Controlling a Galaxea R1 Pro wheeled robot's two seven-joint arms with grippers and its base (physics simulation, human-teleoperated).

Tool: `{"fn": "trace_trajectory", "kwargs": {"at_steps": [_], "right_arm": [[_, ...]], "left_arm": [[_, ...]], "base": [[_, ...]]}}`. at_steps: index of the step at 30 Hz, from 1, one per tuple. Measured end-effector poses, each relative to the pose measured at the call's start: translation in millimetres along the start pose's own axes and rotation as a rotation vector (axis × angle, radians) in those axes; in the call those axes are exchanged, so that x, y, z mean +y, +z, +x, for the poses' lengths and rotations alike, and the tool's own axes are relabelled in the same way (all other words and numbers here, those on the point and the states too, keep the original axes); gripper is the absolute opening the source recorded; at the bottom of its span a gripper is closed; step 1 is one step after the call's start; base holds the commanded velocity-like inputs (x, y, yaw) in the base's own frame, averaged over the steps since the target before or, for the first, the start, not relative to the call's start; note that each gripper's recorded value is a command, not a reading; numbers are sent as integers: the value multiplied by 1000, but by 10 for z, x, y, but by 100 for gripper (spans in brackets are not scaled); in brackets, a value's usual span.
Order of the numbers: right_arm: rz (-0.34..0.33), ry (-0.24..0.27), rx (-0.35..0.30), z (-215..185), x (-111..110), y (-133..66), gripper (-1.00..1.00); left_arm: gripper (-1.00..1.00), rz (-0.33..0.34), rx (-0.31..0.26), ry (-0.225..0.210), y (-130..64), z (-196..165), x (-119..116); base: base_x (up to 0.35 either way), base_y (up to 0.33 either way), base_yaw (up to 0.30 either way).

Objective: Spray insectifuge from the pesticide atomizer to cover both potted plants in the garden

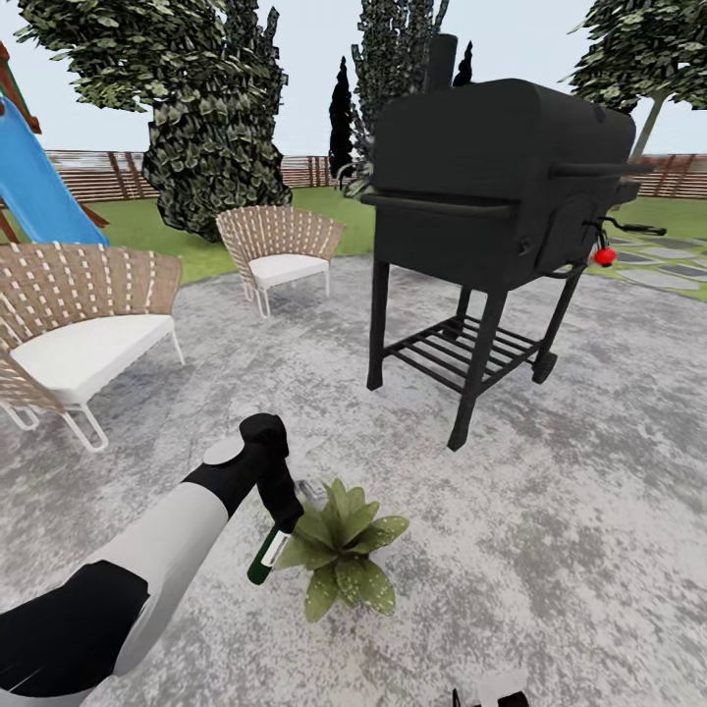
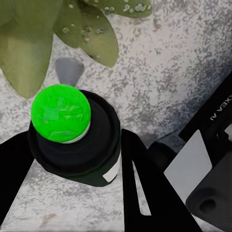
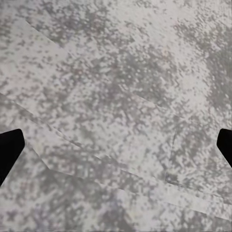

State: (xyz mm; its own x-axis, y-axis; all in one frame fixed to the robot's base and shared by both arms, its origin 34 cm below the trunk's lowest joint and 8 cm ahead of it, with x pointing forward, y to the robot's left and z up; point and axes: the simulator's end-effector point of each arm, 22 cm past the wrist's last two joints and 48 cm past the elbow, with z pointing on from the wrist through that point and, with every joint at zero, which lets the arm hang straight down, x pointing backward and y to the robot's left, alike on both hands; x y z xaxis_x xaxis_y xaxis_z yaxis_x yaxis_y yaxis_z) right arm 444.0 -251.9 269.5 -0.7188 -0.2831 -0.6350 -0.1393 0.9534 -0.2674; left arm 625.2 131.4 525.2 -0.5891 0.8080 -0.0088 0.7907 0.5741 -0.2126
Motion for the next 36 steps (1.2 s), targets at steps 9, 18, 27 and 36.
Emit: {"fn": "trace_trajectory", "kwargs": {"at_steps": [9, 18, 27, 36], "right_arm": [[-2, 2, 0, -5, 20, -1, 100], [1, 1, -1, -4, -3, 4, 100], [1, 0, 0, -1, -2, 2, 100], [1, 0, 0, 1, -1, 1, 100]], "left_arm": [[-100, 14, 16, -4, 87, 59, -35], [-100, 32, 58, -35, 290, 356, 3], [-100, 50, 91, -57, 457, 588, -3], [-100, -34, 146, -43, 406, 629, 127]], "base": [[174, 197, -216], [3, 3, -14], [4, 0, 0], [133, 17, 0]]}}
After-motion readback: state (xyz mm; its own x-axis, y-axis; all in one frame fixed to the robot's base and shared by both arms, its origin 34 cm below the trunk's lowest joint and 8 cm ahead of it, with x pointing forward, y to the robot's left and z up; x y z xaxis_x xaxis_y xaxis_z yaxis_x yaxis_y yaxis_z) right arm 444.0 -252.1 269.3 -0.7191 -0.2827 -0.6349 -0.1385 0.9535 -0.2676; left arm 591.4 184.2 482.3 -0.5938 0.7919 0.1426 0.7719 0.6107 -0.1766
